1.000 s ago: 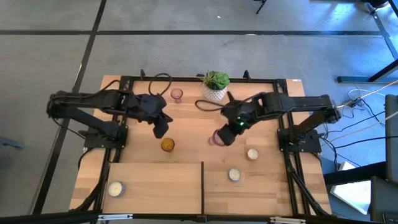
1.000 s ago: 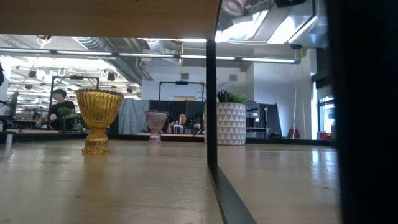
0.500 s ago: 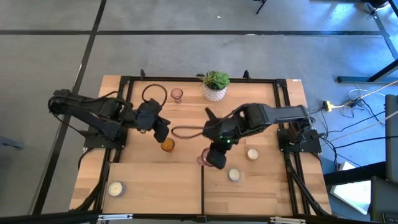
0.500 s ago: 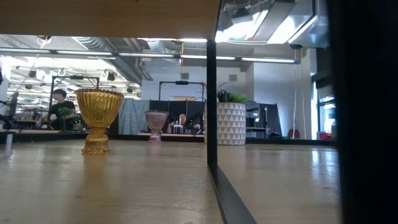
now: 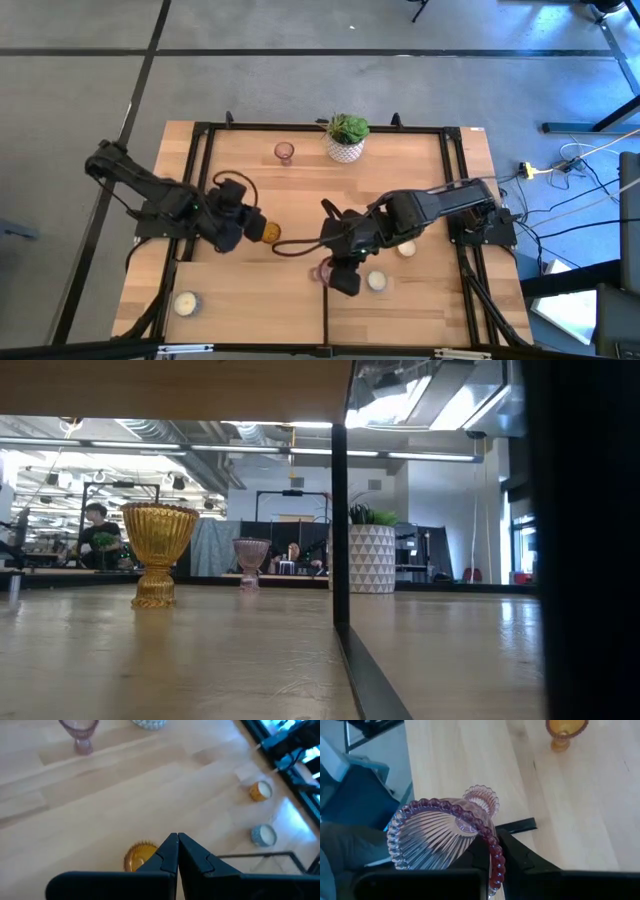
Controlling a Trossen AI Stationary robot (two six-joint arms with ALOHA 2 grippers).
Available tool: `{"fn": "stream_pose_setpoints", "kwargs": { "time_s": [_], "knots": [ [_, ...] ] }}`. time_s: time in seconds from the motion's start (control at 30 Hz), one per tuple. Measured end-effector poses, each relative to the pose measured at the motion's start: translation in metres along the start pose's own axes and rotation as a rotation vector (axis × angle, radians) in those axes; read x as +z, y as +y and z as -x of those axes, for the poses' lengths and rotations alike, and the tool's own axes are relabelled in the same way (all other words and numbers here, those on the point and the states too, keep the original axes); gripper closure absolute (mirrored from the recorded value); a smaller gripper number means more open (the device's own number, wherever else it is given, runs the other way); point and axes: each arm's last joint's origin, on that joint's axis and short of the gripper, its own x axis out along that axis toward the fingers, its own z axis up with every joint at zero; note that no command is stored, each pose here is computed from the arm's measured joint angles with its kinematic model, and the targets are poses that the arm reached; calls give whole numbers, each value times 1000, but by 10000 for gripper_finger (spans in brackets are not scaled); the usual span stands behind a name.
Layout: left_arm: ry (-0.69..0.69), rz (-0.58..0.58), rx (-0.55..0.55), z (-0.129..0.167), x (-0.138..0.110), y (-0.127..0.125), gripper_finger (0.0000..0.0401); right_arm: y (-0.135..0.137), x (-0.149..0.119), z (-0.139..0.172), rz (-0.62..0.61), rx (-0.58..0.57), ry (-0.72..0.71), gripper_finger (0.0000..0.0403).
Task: Pick & Place candle stick holders
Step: Put the bottom pink glass on the shelf
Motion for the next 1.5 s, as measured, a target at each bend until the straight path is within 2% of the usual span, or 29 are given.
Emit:
{"fn": "stream_pose_setpoints", "kwargs": {
  "time_s": [0.27,0.6,0.93,1.27,1.5],
  "knots": [
    [22,2,-45,-13,-26,-24,400,0,6,-5,2,21,-31,383],
    [21,15,-61,-11,-36,-27,400,-1,5,-49,18,-7,86,383],
    [31,27,-67,-9,-38,-27,400,-8,5,-48,-33,-15,140,383],
    [37,33,-67,-9,-38,-27,400,-12,10,-48,-78,-16,110,383],
    [37,34,-67,-9,-38,-27,400,-18,13,-47,-156,-35,120,383]
  ]
}}
